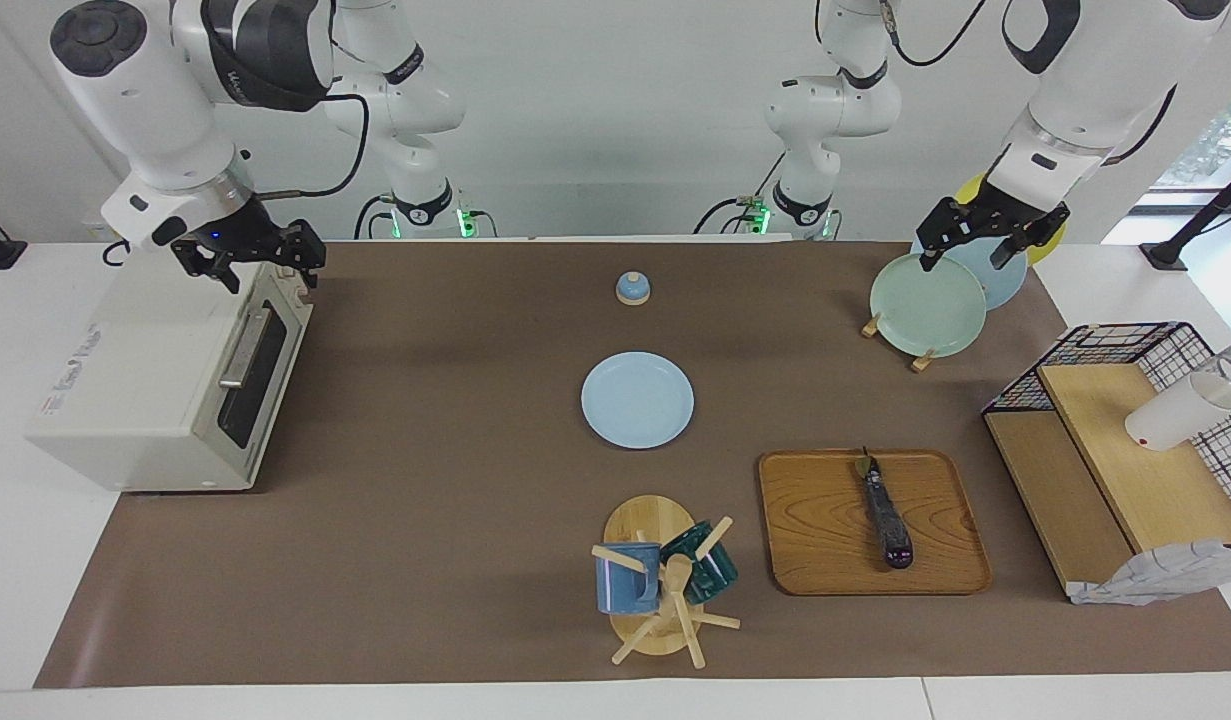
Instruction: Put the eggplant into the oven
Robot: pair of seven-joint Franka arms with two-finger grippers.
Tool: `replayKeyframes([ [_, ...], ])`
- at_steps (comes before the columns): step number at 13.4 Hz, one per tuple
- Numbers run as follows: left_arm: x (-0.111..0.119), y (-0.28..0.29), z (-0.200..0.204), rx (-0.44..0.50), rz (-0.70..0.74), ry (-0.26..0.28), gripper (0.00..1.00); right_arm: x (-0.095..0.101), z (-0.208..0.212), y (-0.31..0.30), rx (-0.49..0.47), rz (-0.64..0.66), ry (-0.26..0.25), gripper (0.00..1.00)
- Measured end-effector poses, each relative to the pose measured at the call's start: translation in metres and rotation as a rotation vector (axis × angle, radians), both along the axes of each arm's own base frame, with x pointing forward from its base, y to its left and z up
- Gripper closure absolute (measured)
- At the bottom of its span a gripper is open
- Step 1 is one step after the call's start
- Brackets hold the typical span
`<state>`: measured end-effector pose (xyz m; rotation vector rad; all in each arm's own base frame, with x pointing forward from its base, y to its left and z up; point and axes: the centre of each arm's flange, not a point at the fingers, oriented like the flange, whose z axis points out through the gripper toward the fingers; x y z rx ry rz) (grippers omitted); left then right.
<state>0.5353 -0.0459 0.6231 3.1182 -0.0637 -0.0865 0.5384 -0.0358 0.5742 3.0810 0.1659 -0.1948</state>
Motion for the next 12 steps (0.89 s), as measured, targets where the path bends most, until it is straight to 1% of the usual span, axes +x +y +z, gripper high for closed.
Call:
replayKeyframes([
  [8,0.001,0.0,-0.003,0.0,0.0,-0.003,0.0,0.0,0.0,0.0,0.0,0.0,0.0,0.0],
  [11,0.008,-0.001,-0.009,-0.004,0.005,-0.055,0.0,0.0,0.0,0.0,0.0,0.0,0.0,0.0],
  [12,0.01,-0.001,-0.013,-0.005,0.007,-0.059,0.0,0.0,0.0,0.0,0.0,0.0,0.0,0.0],
])
